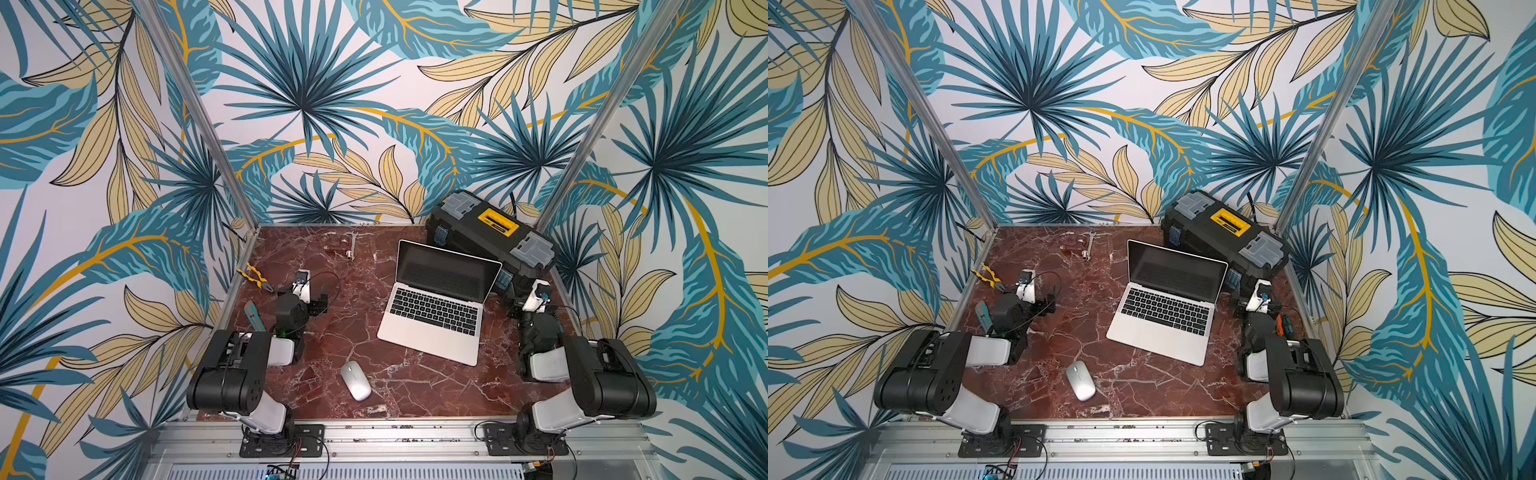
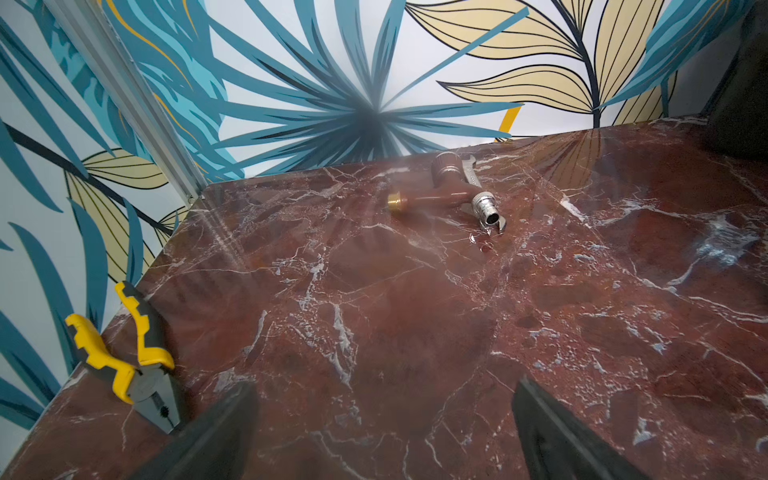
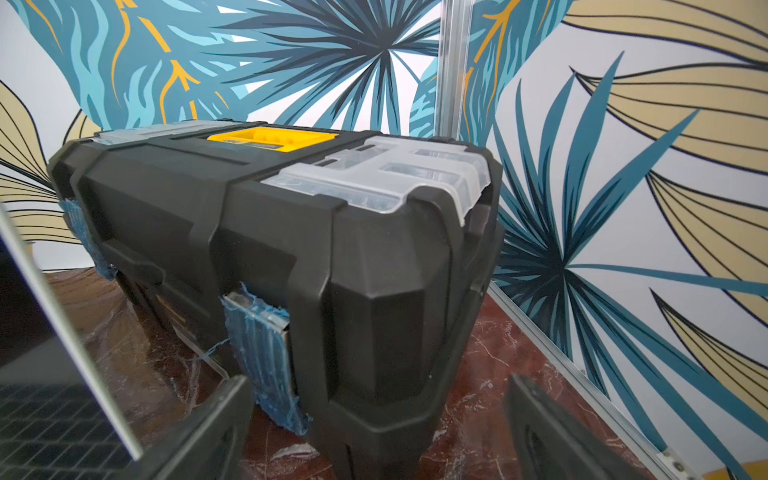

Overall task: Remove the wireless mouse receiver from the laptop
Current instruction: Pick up the mouse from the center of the board.

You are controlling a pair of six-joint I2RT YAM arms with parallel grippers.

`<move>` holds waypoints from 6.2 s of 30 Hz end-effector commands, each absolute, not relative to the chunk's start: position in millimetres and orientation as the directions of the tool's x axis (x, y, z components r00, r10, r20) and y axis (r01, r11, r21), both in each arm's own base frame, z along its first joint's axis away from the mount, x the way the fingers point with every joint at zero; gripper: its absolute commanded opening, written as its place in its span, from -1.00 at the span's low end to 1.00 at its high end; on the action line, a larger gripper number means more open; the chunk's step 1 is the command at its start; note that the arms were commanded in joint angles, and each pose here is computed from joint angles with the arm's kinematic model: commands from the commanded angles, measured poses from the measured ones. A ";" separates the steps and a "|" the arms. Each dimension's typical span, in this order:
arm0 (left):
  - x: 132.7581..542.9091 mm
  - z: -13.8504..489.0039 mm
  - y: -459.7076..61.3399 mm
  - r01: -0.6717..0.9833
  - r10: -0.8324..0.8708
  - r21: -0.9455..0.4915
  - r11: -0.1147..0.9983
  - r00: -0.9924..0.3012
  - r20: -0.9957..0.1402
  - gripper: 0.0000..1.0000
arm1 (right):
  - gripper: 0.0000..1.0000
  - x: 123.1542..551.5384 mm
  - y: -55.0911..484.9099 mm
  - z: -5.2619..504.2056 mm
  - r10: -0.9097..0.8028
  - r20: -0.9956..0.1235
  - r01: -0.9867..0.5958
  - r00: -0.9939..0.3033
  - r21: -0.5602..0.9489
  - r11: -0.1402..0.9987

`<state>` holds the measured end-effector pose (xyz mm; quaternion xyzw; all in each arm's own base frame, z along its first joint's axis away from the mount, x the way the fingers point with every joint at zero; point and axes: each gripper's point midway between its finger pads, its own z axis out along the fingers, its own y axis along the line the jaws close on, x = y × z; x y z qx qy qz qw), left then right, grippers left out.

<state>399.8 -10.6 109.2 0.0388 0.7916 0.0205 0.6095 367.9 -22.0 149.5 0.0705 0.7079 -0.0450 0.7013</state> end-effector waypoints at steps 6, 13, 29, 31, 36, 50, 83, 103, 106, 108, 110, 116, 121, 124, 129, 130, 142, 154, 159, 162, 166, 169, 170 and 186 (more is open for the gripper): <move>404.4 117.1 -10.6 0.035 0.081 0.075 0.997 -0.226 -0.971 1.00 | 0.99 367.7 -19.8 151.2 0.042 -0.999 0.155 -0.003 0.041 0.987; 404.4 117.1 -10.7 0.036 0.080 0.073 0.997 -0.226 -0.971 1.00 | 0.99 367.7 -20.0 151.6 0.042 -0.999 0.155 -0.001 0.041 0.987; 397.9 121.4 -1.6 -0.023 0.064 0.070 0.997 -0.202 -0.977 1.00 | 0.99 367.8 -20.5 151.0 0.045 -0.999 0.157 -0.003 0.044 0.987; 390.3 129.8 6.3 -0.071 0.049 0.062 0.996 -0.162 -0.986 1.00 | 0.99 368.0 -20.5 151.2 0.044 -0.999 0.157 -0.002 0.043 0.987; 382.5 143.8 9.1 -0.089 0.046 0.058 0.994 -0.130 -0.990 1.00 | 0.99 364.5 -28.1 154.9 0.069 -0.998 0.196 -0.004 0.067 0.978; 367.7 158.4 29.4 -0.310 -0.532 -0.452 0.836 -0.258 -0.807 1.00 | 0.97 355.3 1.4 211.4 0.331 -0.937 0.099 -0.114 0.321 0.942; 194.0 59.0 -151.7 -0.448 -0.485 -0.203 0.871 -0.849 -0.210 1.00 | 0.82 305.4 77.4 177.0 0.348 -0.826 -0.167 -0.443 0.458 0.873; 177.9 21.3 -171.0 -0.463 -0.479 -0.128 0.877 -0.862 -0.168 0.88 | 0.77 298.5 84.7 166.3 0.359 -0.802 -0.185 -0.477 0.491 0.851; 174.6 18.1 -170.6 -0.457 -0.470 -0.115 0.882 -0.867 -0.166 0.85 | 0.75 297.9 86.4 165.9 0.358 -0.799 -0.190 -0.483 0.495 0.848; 172.2 16.1 -169.6 -0.451 -0.463 -0.105 0.886 -0.871 -0.166 0.77 | 0.74 297.4 87.9 166.9 0.358 -0.797 -0.196 -0.486 0.499 0.844; 170.9 14.5 -169.3 -0.447 -0.458 -0.100 0.889 -0.874 -0.166 0.69 | 0.73 296.6 88.7 166.7 0.358 -0.794 -0.198 -0.490 0.502 0.842; 167.0 11.2 -169.3 -0.431 -0.438 -0.078 0.899 -0.883 -0.167 0.68 | 0.72 295.2 89.8 164.3 0.355 -0.789 -0.198 -0.502 0.504 0.841; 167.7 10.5 -168.1 -0.433 -0.439 -0.073 0.898 -0.881 -0.178 0.54 | 0.71 295.2 91.4 163.7 0.353 -0.786 -0.201 -0.507 0.507 0.838; 168.9 11.2 -168.0 -0.428 -0.434 -0.073 0.901 -0.882 -0.185 0.44 | 0.71 294.4 92.5 162.9 0.352 -0.783 -0.203 -0.512 0.509 0.836; 170.4 11.9 -168.8 -0.417 -0.424 -0.074 0.906 -0.885 -0.193 0.33 | 0.71 292.9 94.0 160.4 0.352 -0.778 -0.204 -0.521 0.514 0.833; 171.2 12.4 -168.5 -0.417 -0.423 -0.074 0.906 -0.884 -0.196 0.33 | 0.71 292.6 93.9 159.9 0.352 -0.777 -0.203 -0.522 0.514 0.833; 234.4 103.5 -228.4 -0.098 -0.223 -0.296 0.950 -0.876 -0.427 0.15 | 0.70 285.4 107.7 163.5 0.347 -0.756 -0.257 -0.554 0.552 0.793; 275.9 286.5 -263.7 0.359 -0.226 -0.571 0.738 -0.666 -0.710 0.18 | 0.68 241.2 179.2 263.6 0.349 -0.781 -0.680 -0.518 0.624 0.385; 263.9 331.2 -265.3 0.512 -0.233 -0.594 0.620 -0.603 -0.763 0.19 | 0.70 195.7 212.2 305.8 0.282 -0.846 -0.846 -0.452 0.507 0.166; 251.5 349.1 -268.8 0.586 -0.232 -0.596 0.549 -0.578 -0.783 0.19 | 0.72 175.8 234.3 313.1 0.212 -0.879 -0.888 -0.427 0.452 0.083; 236.4 359.7 -279.0 0.658 -0.206 -0.601 0.454 -0.578 -0.789 0.18 | 0.76 160.9 256.2 324.5 0.164 -0.889 -0.902 -0.428 0.431 -0.018; 226.5 366.3 -283.4 0.695 -0.199 -0.602 0.392 -0.575 -0.793 0.18 | 0.78 158.4 267.4 334.8 0.156 -0.896 -0.910 -0.415 0.412 -0.051; 224.2 368.1 -283.9 0.702 -0.199 -0.603 0.379 -0.574 -0.794 0.18 | 0.81 156.7 271.5 338.4 0.150 -0.898 -0.911 -0.413 0.408 -0.068; 209.1 376.4 -292.2 0.739 -0.198 -0.622 0.258 -0.589 -0.783 0.18 | 0.73 148.7 324.2 348.4 0.075 -0.910 -0.902 -0.409 0.390 -0.182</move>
